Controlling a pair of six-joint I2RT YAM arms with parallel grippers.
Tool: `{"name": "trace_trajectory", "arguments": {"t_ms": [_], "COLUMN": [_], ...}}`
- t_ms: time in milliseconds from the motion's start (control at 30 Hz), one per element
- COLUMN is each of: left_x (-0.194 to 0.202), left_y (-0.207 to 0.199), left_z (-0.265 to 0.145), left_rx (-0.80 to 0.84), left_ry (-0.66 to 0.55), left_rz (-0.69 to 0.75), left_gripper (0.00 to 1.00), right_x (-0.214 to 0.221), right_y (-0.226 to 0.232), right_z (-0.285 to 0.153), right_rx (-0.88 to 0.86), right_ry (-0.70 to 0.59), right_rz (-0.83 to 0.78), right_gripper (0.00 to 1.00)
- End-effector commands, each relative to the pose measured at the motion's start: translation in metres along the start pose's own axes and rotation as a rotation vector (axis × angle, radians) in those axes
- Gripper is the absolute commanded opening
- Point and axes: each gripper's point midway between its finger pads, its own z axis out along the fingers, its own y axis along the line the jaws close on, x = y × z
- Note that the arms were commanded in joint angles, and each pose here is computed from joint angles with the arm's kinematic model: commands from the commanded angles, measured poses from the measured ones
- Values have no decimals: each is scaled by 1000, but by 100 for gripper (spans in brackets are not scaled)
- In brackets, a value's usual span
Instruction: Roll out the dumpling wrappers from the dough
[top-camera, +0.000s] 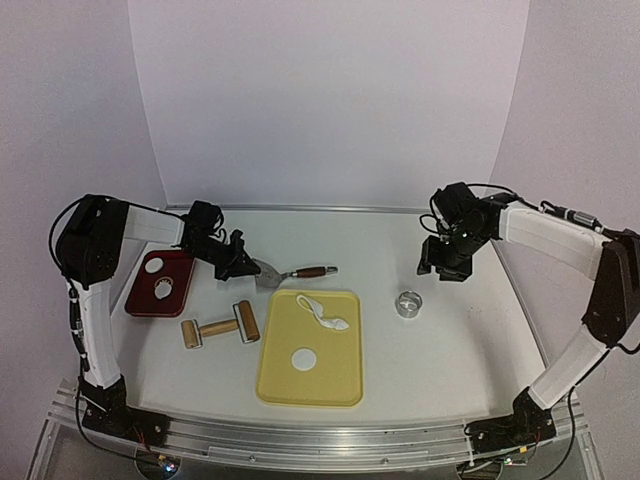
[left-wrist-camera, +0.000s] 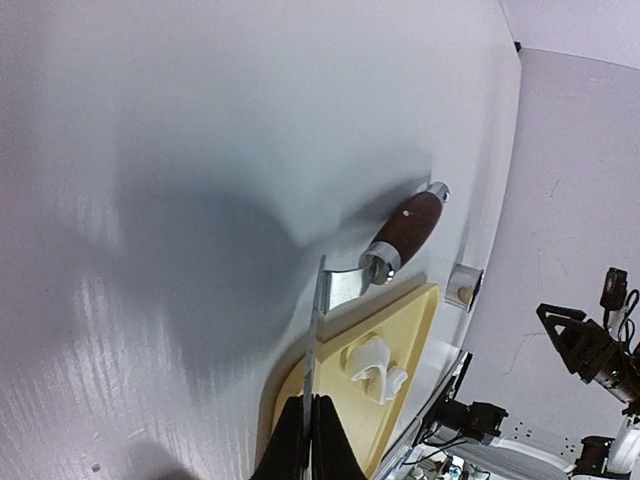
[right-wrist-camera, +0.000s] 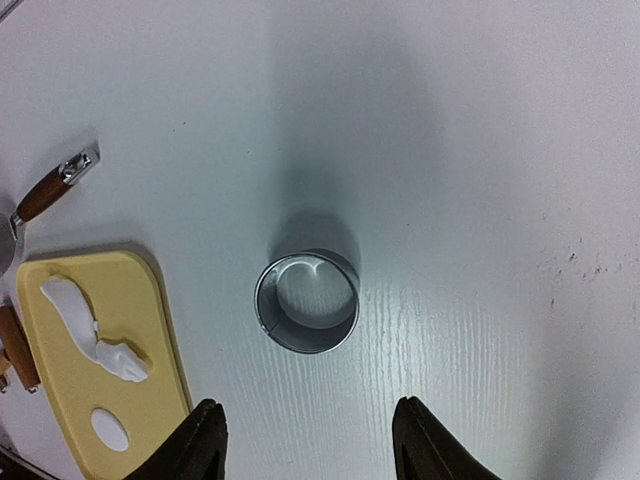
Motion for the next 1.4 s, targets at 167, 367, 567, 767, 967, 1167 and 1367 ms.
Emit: {"name": "trace_trajectory", "arguments": {"t_ms": [167,367,567,767,967,1167,1367], "left_x": [-6,29,88,129,141,158,155], "left_y": [-86,-137,-148,-139,-151,-156,-156], "left_z": [-62,-108,-130,-137,-134,-109,-100], "left_rx": [180,374,479,507,538,533,521], "left_ry": [-189,-228,-78,29,50,126,128], "left_rz": [245,342,391,381,368,367,365], "left_gripper": [0,0,0,0,0,0,0], "right_x": [-24,-30,-29,-13,35,62,55], "right_y": [81,134,162,185,217,236,244], "right_z": [-57,-84,-99,-102,-94,-76,-77], "right_rx": [-456,-770,-914,-1014,-1043,-1015,-1023], "right_ry": [-94,-77,17,142,287,352,327], "right_rz": [-56,-80,-136,-170,-222,-241,-235], "right_gripper": [65,84,91,94,92,79,63]}}
